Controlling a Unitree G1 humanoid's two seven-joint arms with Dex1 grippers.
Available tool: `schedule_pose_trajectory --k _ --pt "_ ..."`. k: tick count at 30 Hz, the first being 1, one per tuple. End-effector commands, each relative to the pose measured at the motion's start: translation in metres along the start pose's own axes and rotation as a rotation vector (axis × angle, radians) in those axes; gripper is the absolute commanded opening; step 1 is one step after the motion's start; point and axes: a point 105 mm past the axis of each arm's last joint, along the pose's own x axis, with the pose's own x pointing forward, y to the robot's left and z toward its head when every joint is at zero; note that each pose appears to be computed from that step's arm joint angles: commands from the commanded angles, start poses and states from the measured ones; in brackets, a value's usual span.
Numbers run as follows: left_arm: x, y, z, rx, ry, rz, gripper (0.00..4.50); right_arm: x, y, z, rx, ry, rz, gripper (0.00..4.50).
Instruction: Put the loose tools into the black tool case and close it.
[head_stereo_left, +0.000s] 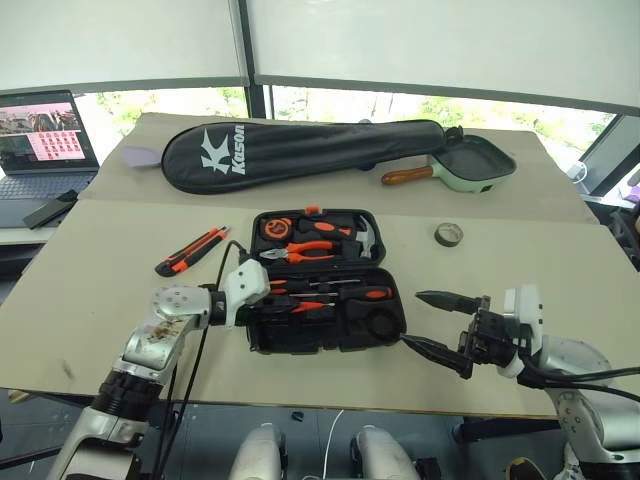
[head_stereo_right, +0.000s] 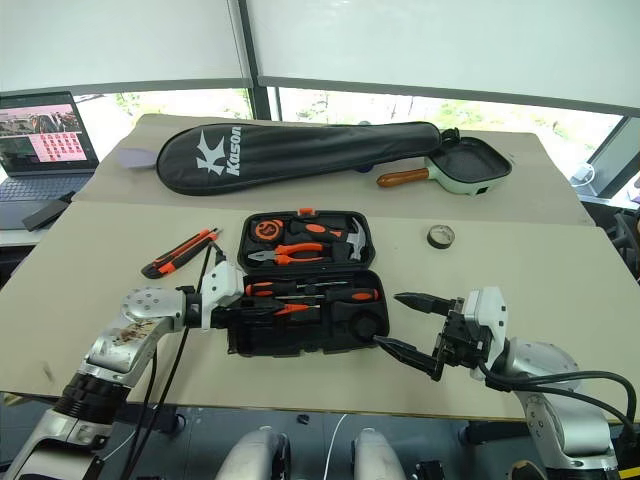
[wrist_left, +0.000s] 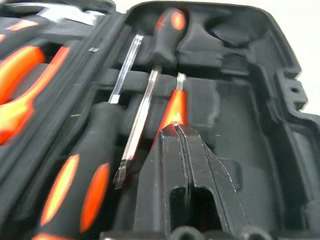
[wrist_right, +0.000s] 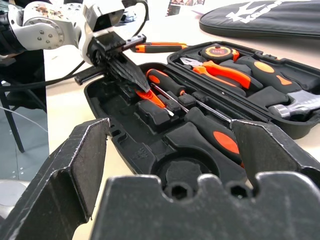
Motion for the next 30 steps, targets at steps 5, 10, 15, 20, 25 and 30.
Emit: schedule_pose_trajectory --k 5,10,15,20,25,30 --pt "0.002 0.001 -0.02 -0.115 0.102 0.028 0.03 -0.002 -0.001 0.012 -0.053 -0.031 -0.018 4.5" --pt "-0.004 0.002 -0.028 -0.204 0.135 0.065 0.03 -0.001 -0.001 0.012 -0.05 -0.034 -0.016 4.5" --pt "-0.004 0.001 -0.014 -0.2 0.04 0.068 0.03 -0.001 -0.001 0.012 -0.047 -0.034 -0.007 4.5" --pt "-0.009 0.007 0.004 -0.201 -0.079 0.108 0.03 -0.004 0.001 0.013 -0.043 -0.032 -0.003 4.5" --pt "-0.011 0.01 -0.007 -0.206 -0.032 0.131 0.03 -0.003 0.002 0.012 -0.037 -0.029 0.0 4.5" --pt "-0.003 0.0 -0.016 -0.203 0.011 0.078 0.03 -0.001 0.001 0.012 -0.037 -0.032 0.004 4.5"
